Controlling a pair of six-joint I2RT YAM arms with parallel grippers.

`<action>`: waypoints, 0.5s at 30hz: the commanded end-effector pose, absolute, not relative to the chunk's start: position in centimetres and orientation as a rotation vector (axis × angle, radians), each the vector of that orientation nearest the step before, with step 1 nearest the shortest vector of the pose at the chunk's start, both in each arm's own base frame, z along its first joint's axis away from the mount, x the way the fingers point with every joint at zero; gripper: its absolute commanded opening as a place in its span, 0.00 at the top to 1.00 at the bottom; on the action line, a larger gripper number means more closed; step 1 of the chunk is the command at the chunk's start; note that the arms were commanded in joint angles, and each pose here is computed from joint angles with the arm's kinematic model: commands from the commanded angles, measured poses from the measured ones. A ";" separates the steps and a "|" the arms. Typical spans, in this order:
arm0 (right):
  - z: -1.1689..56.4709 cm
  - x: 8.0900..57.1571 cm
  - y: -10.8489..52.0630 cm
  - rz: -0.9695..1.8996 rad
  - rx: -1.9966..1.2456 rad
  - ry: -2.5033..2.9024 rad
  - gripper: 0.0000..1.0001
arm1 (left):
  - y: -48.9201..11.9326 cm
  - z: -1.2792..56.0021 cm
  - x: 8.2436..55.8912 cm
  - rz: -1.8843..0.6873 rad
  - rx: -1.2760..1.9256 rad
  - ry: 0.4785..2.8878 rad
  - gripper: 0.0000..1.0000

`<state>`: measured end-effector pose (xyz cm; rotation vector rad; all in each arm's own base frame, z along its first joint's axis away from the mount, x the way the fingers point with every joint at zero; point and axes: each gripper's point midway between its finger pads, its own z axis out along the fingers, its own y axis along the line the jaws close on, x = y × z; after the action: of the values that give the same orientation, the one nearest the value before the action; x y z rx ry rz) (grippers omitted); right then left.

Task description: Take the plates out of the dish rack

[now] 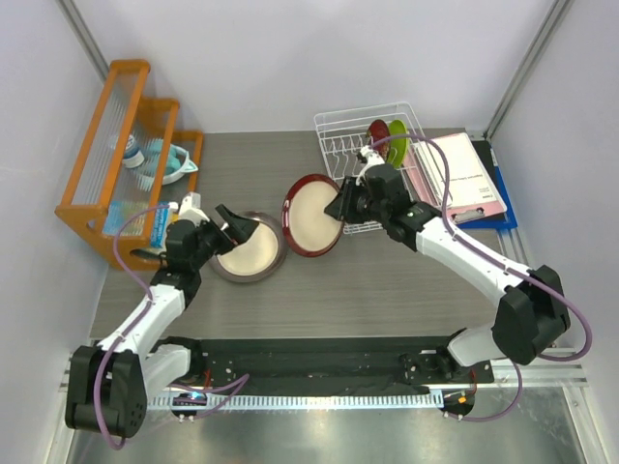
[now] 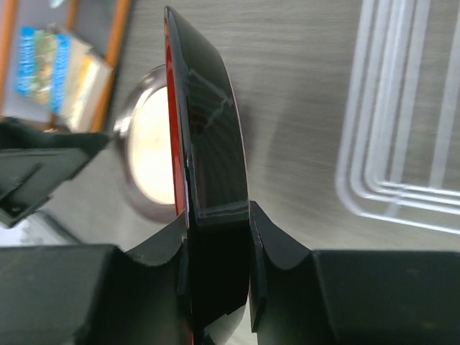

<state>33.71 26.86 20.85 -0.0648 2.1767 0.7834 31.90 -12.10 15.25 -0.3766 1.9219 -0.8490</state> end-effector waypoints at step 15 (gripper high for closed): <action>30.3 30.6 35.6 1.672 -0.017 1.704 0.99 | -15.2 18.5 31.5 -1.062 -0.281 1.721 0.05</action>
<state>32.33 33.73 21.34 0.0510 2.0320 1.3426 31.18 -14.83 15.77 -0.3279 1.8413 -1.0167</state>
